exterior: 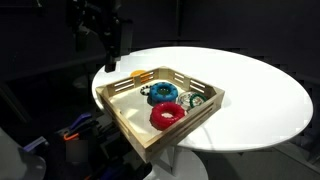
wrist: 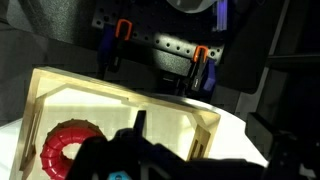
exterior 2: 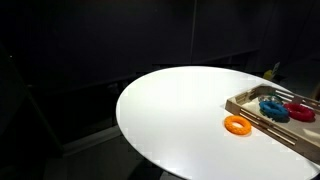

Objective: Remove the blue circular object from the wooden tray

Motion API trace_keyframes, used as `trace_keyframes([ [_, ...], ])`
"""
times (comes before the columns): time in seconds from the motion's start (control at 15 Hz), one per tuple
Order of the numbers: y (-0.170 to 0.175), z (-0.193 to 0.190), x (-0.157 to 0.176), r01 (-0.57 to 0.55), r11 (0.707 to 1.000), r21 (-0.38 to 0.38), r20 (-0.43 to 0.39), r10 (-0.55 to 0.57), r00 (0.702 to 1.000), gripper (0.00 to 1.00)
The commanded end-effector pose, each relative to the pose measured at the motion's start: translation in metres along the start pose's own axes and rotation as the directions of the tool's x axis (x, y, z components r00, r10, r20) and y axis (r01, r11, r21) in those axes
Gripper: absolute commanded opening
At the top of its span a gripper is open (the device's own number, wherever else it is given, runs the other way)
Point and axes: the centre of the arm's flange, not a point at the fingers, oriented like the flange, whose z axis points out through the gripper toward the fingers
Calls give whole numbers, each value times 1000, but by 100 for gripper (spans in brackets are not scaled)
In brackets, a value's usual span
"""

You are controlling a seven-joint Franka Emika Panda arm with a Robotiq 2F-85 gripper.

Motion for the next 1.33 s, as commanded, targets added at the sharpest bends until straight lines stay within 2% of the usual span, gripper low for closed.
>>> trace_keyframes([
  [0.0, 2, -12, 16, -2, 1000, -16, -14, 2, 1000, 100],
  [0.47, 14, -33, 55, -31, 998, -58, -44, 28, 999, 100],
  [0.8, 30, -44, 86, -73, 992, -100, -107, 63, 992, 100],
  [1.13, 34, -31, 108, -125, 975, -184, -187, 90, 978, 100],
  [1.27, 34, -32, 112, -143, 973, -181, -198, 106, 975, 100],
])
